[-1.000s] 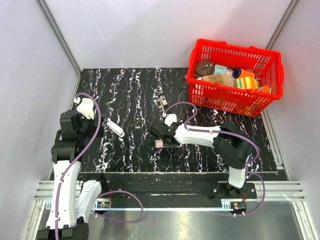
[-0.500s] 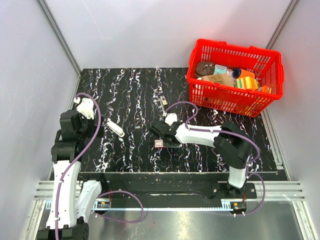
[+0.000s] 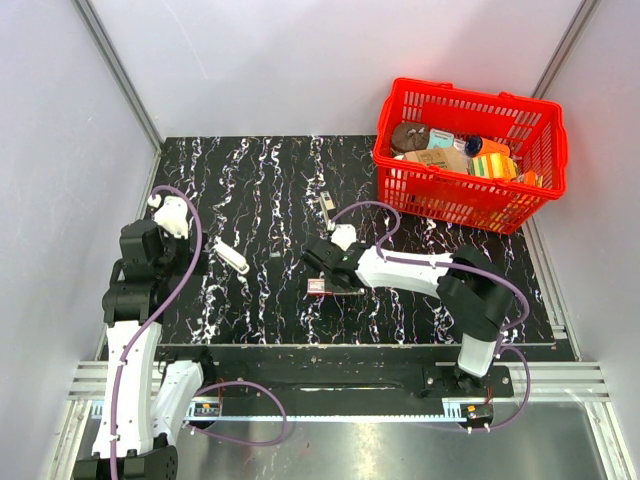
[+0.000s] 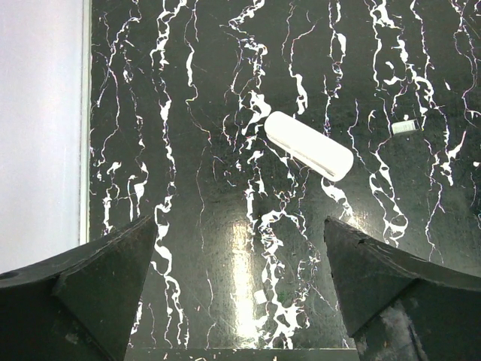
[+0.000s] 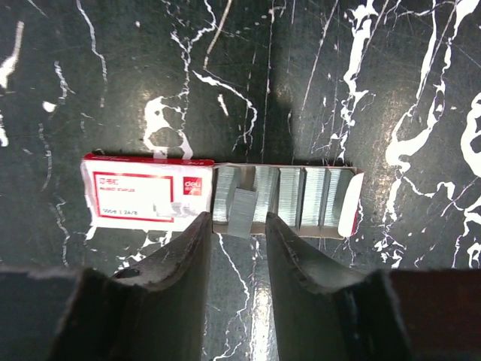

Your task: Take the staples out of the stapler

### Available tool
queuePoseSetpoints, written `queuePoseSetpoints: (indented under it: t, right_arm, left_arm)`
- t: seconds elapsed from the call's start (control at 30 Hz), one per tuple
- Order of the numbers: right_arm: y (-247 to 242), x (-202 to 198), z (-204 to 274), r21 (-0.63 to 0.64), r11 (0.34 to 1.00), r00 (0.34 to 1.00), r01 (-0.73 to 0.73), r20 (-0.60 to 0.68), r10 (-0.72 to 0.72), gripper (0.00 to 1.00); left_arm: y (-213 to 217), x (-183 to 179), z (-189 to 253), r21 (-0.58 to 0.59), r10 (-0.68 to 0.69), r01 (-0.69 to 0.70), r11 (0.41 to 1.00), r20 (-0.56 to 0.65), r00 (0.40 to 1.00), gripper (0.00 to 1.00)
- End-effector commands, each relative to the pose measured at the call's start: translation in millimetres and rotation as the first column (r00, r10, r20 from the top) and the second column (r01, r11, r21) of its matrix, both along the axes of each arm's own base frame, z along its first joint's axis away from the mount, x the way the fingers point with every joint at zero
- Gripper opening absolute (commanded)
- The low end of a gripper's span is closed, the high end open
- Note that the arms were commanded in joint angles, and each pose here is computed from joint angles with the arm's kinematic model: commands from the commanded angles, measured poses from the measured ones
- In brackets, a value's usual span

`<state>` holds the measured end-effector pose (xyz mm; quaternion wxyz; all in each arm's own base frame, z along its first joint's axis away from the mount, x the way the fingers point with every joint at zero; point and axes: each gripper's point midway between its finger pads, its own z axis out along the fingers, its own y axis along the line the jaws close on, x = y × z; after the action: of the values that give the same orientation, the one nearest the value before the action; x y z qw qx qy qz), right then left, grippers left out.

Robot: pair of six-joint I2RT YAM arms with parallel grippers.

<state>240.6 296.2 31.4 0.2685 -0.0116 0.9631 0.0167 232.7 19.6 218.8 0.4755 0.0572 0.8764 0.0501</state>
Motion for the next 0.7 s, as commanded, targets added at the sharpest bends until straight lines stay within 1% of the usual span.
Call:
queuePoseSetpoints:
  t: [0.0, 0.1, 0.17, 0.23, 0.27, 0.33, 0.43, 0.67]
  right_arm:
    - [15.7, 9.5, 37.2, 0.119, 0.993, 0.998, -0.01, 0.058, 0.003, 0.39]
    - [19.3, 12.0, 45.1, 0.134, 0.991, 0.998, -0.016, 0.07, 0.007, 0.36]
    - [20.1, 13.2, 47.1, 0.135, 0.991, 0.997, -0.017, 0.075, 0.007, 0.32]
    - [24.2, 17.3, 51.8, 0.144, 0.989, 0.996, -0.022, 0.092, 0.009, 0.26]
    - [27.0, 19.9, 52.5, 0.142, 0.989, 0.995, -0.032, 0.099, 0.018, 0.26]
    - [30.2, 23.2, 53.1, 0.126, 0.991, 0.995, -0.038, 0.099, 0.025, 0.2]
    - [25.4, 19.4, 44.7, 0.091, 0.996, 0.998, -0.027, 0.067, 0.021, 0.15]
    - [12.5, 9.6, 31.5, 0.089, 0.996, 0.999, -0.005, 0.05, 0.001, 0.1]
  left_arm:
    - [-3.0, 5.5, 7.8, -0.013, -0.014, 0.015, 1.0, 0.041, 0.999, 0.99]
    - [-5.1, 6.2, 6.8, -0.018, -0.025, 0.026, 1.0, 0.037, 0.999, 0.99]
    - [-5.2, 6.5, 6.2, -0.019, -0.027, 0.028, 0.999, 0.034, 0.999, 0.99]
    - [-6.3, 7.9, 6.1, -0.017, -0.037, 0.038, 0.999, 0.034, 0.999, 0.99]
    - [-6.9, 8.7, 6.0, -0.016, -0.043, 0.043, 0.999, 0.036, 0.998, 0.99]
    - [-7.5, 11.7, 4.1, -0.018, -0.049, 0.05, 0.999, 0.03, 0.998, 0.99]
    - [-10.0, 16.2, 0.1, -0.022, -0.068, 0.068, 0.997, 0.015, 0.998, 0.99]
    - [-16.1, 27.1, -7.5, -0.038, -0.111, 0.111, 0.993, -0.011, 0.994, 0.99]
